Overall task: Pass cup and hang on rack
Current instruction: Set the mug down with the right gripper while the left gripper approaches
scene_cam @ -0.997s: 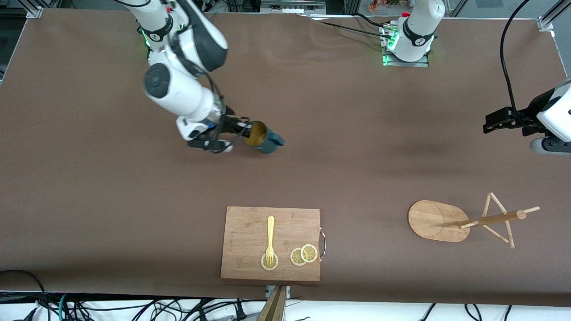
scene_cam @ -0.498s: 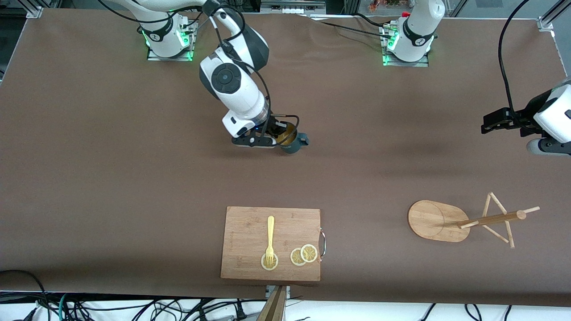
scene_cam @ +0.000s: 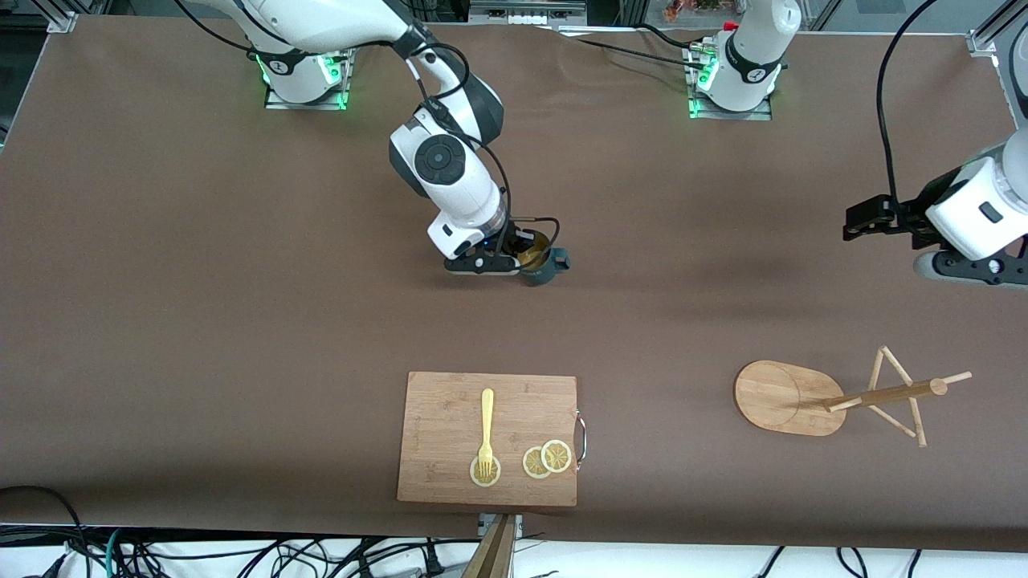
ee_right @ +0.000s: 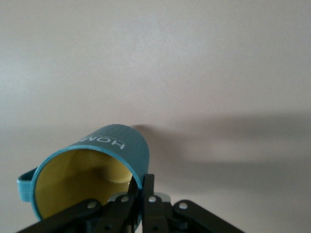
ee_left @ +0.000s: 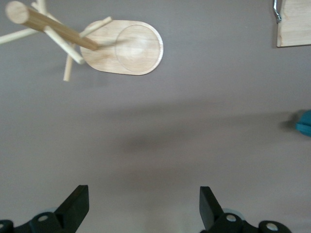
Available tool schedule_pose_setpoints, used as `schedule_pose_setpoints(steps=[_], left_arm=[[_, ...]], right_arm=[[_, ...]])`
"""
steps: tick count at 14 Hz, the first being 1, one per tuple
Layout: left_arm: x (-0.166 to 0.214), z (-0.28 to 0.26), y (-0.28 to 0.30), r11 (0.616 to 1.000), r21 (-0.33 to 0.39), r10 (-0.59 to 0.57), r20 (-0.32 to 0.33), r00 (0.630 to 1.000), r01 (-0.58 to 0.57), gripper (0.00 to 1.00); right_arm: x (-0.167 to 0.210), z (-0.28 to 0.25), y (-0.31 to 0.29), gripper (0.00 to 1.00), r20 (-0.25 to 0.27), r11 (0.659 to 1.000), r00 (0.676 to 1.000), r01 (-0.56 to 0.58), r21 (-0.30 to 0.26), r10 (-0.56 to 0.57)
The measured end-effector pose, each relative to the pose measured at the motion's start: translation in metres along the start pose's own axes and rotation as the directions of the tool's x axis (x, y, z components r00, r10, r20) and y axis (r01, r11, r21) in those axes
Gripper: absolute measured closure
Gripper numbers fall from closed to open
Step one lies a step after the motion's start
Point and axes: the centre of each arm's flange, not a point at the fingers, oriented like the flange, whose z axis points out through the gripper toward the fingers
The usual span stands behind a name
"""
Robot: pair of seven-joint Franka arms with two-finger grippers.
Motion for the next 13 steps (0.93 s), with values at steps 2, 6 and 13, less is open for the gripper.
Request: schedule_pose_setpoints(steps=[2,6,13], left_arm=[[0.002,0.006,0.019,0.999,-0.015,0.035,0.013,0.999,-0.034,0.00],[0.001,0.016,0.058,0.970,-0.022,0.243,0.031,0.969,-0.243,0.00],[0.001,0.073,0.077,0.685,-0.215,0.716,0.020,0.698,-0.696,0.00]], right_arm=[[0.002,0.008,0.001,0.96,-0.006,1.000,1.000,0.017,-0.016,-0.017],[0.002,0.013,0.002,0.96,-0.013,0.998,0.999,0.042,-0.037,-0.043],[0.001,0.024,-0.001,0.92,-0.027,0.994,0.996,0.085,-0.065,-0.087]])
